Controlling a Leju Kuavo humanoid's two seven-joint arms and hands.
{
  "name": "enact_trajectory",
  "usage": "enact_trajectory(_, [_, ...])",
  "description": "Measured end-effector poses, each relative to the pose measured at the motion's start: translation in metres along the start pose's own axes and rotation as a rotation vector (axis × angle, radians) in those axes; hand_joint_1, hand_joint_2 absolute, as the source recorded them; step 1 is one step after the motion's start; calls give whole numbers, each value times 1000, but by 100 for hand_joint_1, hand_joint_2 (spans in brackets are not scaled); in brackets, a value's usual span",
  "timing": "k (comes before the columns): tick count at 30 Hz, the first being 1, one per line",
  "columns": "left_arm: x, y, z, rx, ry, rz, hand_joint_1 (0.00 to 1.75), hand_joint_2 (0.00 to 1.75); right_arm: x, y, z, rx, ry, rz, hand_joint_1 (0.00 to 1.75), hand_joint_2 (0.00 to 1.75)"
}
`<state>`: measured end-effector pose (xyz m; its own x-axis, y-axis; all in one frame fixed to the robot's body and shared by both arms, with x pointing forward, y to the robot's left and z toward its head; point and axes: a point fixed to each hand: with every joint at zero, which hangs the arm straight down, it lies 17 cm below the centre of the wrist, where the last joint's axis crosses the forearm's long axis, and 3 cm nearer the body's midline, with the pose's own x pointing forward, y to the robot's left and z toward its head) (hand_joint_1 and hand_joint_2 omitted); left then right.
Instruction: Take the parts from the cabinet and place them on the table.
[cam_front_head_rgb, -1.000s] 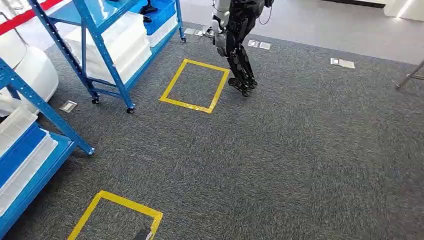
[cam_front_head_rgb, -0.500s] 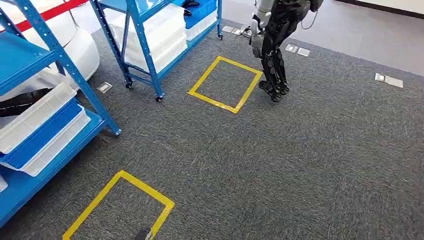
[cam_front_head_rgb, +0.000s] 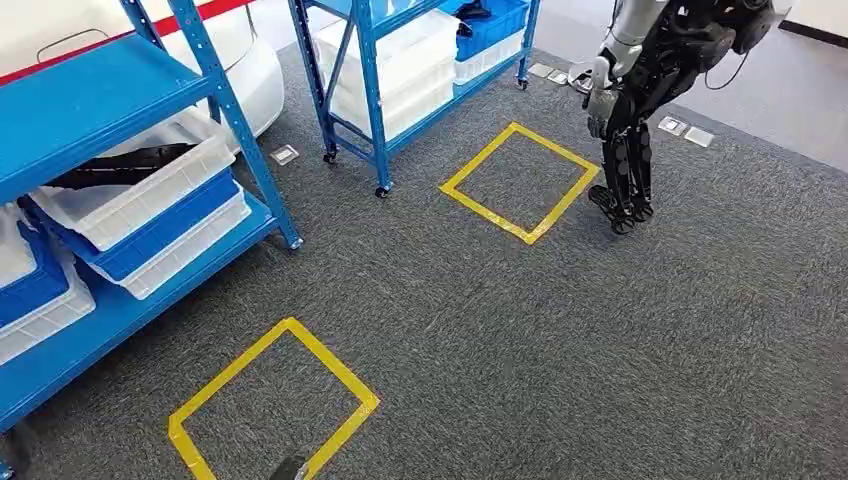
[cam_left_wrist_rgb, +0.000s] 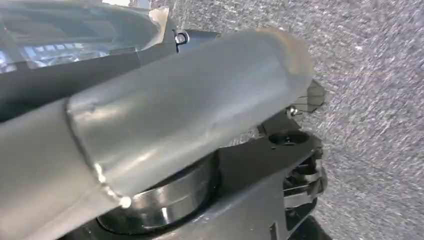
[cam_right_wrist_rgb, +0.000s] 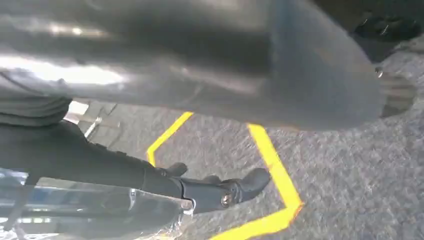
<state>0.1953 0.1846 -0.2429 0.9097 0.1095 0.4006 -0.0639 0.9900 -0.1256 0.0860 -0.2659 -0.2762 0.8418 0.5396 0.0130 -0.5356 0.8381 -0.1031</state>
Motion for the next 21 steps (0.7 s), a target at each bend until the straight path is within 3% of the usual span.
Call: enact_trajectory(21, [12, -1, -1, -1, -17, -3, 0, 0, 1, 1, 0, 2, -2, 1, 0, 0])
